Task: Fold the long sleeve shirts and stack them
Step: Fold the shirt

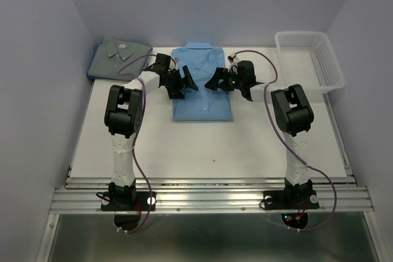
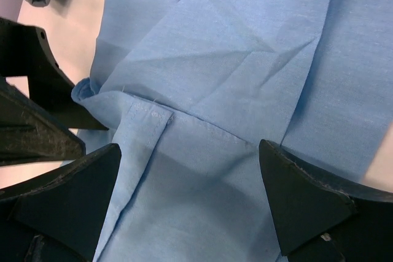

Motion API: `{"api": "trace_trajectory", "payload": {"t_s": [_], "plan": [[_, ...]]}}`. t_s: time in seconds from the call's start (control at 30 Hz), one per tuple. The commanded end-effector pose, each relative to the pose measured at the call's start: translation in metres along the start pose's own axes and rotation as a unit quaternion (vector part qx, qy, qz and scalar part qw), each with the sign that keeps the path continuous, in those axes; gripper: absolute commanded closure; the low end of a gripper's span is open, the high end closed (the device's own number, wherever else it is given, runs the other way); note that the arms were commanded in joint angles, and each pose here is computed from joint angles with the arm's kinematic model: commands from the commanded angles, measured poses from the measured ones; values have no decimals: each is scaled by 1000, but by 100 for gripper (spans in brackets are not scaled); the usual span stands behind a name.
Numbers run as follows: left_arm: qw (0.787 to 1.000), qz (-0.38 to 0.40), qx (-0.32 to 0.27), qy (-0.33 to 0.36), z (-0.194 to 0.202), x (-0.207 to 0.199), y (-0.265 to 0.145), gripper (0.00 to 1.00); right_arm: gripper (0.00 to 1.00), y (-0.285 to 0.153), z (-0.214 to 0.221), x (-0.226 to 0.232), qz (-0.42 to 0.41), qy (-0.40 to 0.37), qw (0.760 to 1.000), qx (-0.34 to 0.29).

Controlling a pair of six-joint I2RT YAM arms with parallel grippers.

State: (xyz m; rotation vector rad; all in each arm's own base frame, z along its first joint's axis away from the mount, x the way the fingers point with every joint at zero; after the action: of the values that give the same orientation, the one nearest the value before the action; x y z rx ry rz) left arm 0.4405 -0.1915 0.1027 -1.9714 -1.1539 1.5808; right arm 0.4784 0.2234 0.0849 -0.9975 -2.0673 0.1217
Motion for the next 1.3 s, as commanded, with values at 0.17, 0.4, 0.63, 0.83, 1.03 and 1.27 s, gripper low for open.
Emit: {"api": "trace_trajectory", "payload": {"t_s": [0.17,0.4,0.63,0.83,1.03,1.27], "plan": [[997,-53,-44,32,-10,0,-35,1,0,-40,31,14,21,2,999,27],[989,-84,-115,30,-4,-19,-89,1,0,-49,78,39,27,-5,997,67],[979,-113,-167,-9,43,-17,-142,1,0,-67,140,84,19,-4,995,102],[970,-138,-184,-75,104,6,-170,1,0,-90,170,116,-21,9,992,124],[961,-168,-158,-155,175,51,-160,1,0,-109,148,142,-33,-6,996,80],[971,-123,-127,-163,185,62,-129,1,0,-124,122,149,0,-34,999,32]]}}
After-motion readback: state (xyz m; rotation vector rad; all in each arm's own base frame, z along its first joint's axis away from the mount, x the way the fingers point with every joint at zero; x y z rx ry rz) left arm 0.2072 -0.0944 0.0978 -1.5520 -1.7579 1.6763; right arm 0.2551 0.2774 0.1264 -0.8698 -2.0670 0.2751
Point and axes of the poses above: each gripper's point midway between its finger pads, its own y axis out along the fingers, its own x axis along the line the jaws close on, z = x × y, the point moved 7 cm from there along -y, back along the fingers, and after that the axes turned 5 degrees about y, right-handed, at the moved point
